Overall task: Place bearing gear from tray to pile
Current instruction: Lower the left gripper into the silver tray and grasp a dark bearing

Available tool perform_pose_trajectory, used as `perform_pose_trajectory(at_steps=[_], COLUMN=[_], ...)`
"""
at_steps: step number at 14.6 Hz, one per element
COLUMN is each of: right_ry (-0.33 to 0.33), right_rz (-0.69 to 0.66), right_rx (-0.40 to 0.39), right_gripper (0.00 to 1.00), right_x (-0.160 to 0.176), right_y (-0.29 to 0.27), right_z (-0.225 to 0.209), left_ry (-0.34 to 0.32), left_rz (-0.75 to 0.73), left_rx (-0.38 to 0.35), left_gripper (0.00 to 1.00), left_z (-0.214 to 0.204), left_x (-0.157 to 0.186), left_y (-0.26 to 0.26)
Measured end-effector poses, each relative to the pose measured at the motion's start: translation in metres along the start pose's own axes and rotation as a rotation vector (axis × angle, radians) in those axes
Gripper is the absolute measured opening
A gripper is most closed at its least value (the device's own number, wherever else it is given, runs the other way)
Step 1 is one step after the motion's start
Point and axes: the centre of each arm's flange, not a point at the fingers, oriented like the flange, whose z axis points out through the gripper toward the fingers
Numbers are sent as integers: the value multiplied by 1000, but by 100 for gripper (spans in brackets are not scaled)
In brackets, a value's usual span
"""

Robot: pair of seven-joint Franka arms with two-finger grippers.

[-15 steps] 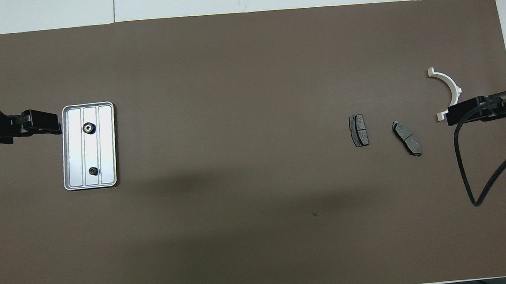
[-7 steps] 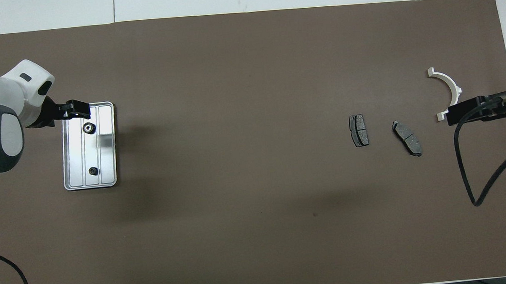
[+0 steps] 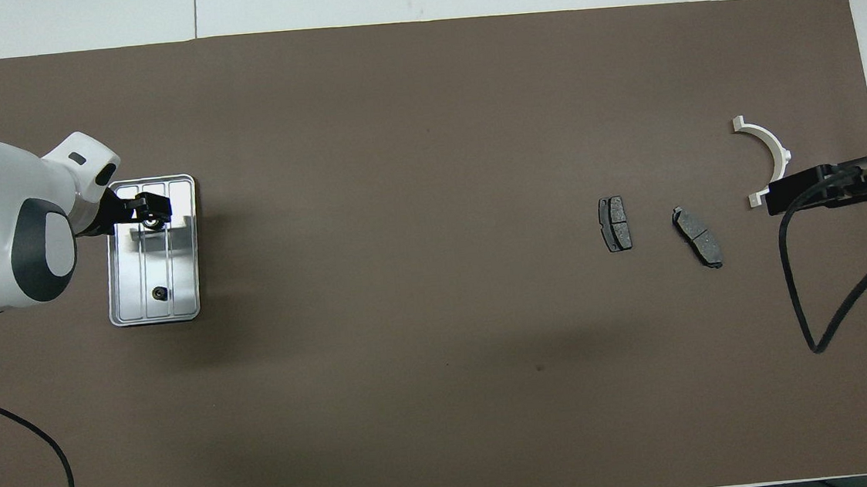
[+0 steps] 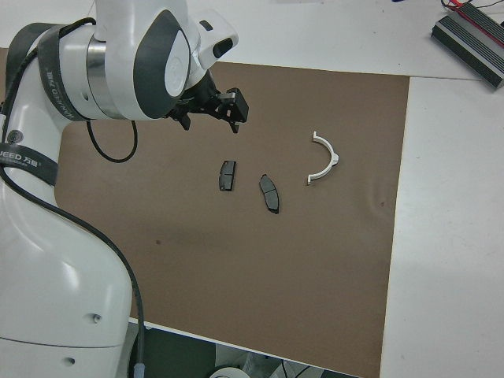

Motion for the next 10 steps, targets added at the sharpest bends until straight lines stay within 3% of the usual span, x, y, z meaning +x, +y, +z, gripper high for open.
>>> perform_pose_trajectory(at_steps=[2, 3, 5, 6, 10], right_ry=[0, 0, 0, 0, 0], right_rz=[0, 0, 1, 1, 2], right_rx=[0, 0, 0, 0, 0], right_gripper=[100, 100, 100, 100, 100], right_x=[0, 0, 0, 0, 0], right_y=[0, 0, 0, 1, 1], right_z=[0, 0, 0, 0, 0], left_ry=[-1, 2, 5, 8, 12], left_rz=[-2, -2, -1, -1, 2], left_rx=[0, 0, -1, -2, -3], left_gripper=[90, 83, 80, 72, 70], left_z=[3, 4, 6, 8, 10], left_x=[0, 0, 1, 1, 2], left_y=[-1, -1, -1, -1, 1])
